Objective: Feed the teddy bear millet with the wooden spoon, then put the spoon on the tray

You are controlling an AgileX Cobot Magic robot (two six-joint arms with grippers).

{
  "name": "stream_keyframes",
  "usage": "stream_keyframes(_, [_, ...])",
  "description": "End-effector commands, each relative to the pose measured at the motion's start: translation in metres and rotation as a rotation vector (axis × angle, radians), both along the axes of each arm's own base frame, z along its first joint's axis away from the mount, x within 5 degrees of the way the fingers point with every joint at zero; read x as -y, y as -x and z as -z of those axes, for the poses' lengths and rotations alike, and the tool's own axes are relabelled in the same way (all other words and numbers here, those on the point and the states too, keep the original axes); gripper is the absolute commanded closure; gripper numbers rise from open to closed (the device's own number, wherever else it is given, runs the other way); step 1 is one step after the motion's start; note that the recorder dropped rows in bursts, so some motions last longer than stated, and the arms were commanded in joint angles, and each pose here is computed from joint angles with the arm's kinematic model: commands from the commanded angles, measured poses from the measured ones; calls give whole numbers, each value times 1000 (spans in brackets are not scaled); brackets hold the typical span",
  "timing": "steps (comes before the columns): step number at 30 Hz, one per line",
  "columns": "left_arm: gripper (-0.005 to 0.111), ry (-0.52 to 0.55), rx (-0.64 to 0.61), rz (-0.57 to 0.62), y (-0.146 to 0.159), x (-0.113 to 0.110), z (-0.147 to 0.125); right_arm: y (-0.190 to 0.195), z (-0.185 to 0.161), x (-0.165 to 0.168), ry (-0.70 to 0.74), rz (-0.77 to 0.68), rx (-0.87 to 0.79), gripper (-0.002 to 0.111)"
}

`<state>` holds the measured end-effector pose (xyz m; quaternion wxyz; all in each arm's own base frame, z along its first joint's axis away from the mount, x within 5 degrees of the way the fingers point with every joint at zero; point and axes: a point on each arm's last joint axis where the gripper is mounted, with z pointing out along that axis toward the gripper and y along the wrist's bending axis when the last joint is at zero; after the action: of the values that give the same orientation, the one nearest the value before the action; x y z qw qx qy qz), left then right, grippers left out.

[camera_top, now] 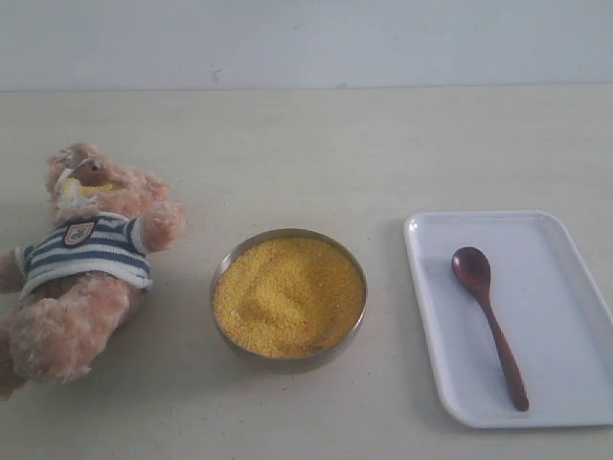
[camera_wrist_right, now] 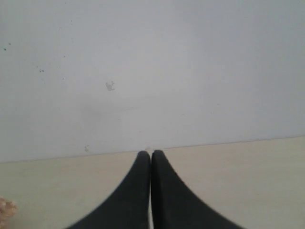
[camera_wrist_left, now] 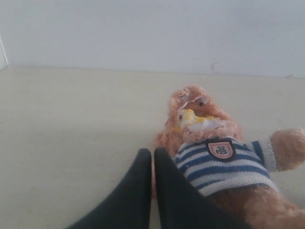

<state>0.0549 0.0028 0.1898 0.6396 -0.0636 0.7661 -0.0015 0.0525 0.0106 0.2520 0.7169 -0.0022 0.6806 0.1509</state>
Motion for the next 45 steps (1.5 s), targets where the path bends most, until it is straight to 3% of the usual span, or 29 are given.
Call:
stream_keyframes(1, [103, -5, 3, -2, 0, 0, 1, 2, 13, 1, 236, 8, -80, 109])
stream_keyframes(4, [103, -5, 3, -2, 0, 0, 1, 8, 22, -3, 369, -66, -121, 109])
stream_keyframes(12, [103, -5, 3, -2, 0, 0, 1, 1, 69, -6, 354, -93, -245, 109])
stream_keyframes(21, [103, -5, 3, -2, 0, 0, 1, 2, 71, -6, 408, -99, -244, 109])
stream_keyframes(45, [103, -5, 3, -2, 0, 0, 1, 2, 71, -6, 387, -100, -249, 109])
